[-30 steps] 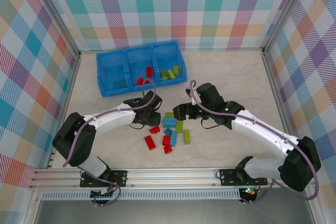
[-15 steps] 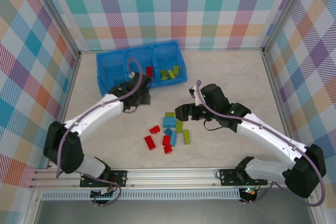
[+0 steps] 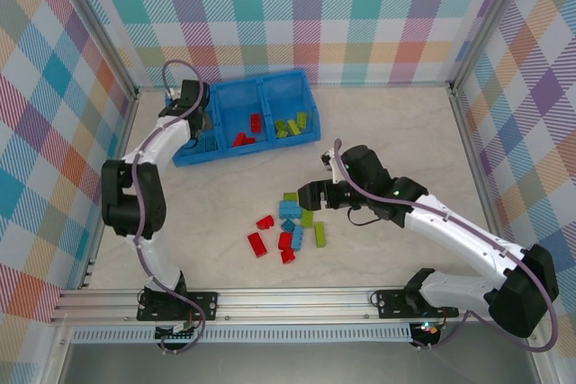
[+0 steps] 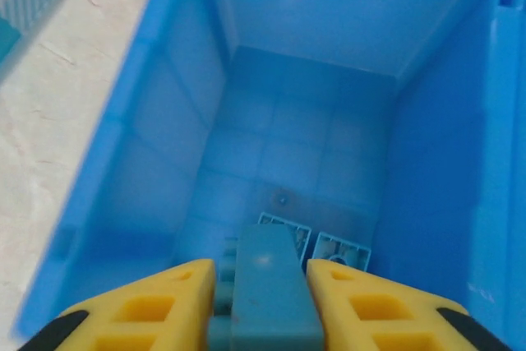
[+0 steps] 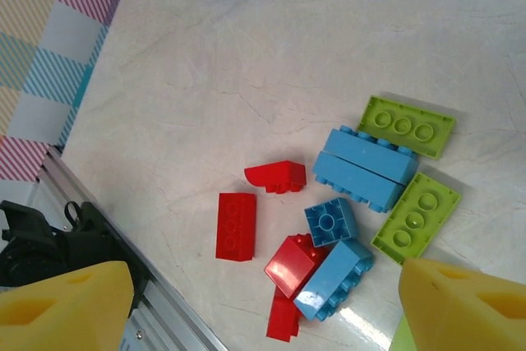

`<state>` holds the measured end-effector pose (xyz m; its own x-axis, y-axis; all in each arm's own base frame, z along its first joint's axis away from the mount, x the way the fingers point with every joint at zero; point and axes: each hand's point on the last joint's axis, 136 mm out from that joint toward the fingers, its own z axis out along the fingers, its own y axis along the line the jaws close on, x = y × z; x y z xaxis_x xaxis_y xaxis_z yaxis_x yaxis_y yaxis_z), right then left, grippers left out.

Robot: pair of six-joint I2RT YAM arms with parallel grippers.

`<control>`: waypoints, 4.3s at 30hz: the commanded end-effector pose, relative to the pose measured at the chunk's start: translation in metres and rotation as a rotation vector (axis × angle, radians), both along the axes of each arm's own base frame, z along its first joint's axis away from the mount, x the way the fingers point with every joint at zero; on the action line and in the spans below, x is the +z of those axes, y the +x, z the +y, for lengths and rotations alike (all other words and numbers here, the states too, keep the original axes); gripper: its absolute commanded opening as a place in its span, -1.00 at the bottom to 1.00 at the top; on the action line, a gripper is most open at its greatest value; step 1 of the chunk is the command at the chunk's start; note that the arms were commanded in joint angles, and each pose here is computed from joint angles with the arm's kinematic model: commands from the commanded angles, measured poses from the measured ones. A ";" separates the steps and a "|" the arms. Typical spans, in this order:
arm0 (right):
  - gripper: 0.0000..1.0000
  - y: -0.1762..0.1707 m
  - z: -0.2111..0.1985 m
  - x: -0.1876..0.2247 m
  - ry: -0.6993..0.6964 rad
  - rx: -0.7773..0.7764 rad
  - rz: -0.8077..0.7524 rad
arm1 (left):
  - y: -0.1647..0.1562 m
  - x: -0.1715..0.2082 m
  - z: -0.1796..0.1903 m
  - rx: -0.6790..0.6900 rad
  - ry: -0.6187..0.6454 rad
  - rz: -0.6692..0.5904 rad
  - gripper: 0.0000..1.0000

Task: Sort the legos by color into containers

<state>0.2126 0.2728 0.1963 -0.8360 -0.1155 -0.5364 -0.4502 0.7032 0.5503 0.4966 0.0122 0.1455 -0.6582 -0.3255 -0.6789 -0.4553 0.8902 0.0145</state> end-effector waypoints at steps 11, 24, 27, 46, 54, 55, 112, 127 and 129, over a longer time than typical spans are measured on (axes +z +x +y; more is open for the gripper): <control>0.76 -0.023 0.069 -0.058 -0.425 0.201 -0.055 | -0.062 0.132 -0.033 -0.149 -0.219 -0.256 0.07; 0.75 0.007 0.128 -0.132 -0.573 0.187 -0.056 | -0.222 0.180 -0.045 -0.571 0.069 -0.337 0.33; 0.50 0.007 0.132 -0.142 -0.577 0.196 -0.038 | -0.236 0.171 -0.051 -0.647 0.087 -0.356 0.38; -0.15 0.015 0.125 -0.160 -0.605 0.141 0.028 | -0.289 0.142 -0.109 -1.177 0.191 -0.461 0.99; -0.20 0.070 0.111 -0.059 -0.361 0.017 -0.147 | -0.290 0.159 -0.120 -1.197 0.138 -0.554 1.00; -0.21 0.082 0.108 -0.043 -0.331 -0.008 -0.185 | -0.290 0.162 -0.123 -1.204 0.119 -0.572 1.00; 0.99 -0.065 -0.063 -0.004 -0.222 0.091 0.025 | -0.229 -0.035 -0.261 -0.648 -0.255 0.206 1.00; 0.99 -0.060 -0.077 -0.022 -0.208 -0.015 -0.002 | -0.199 -0.098 -0.296 -0.624 -0.214 0.315 0.80; 0.99 -0.057 -0.078 -0.022 -0.212 -0.028 -0.013 | -0.199 -0.099 -0.297 -0.625 -0.217 0.320 0.63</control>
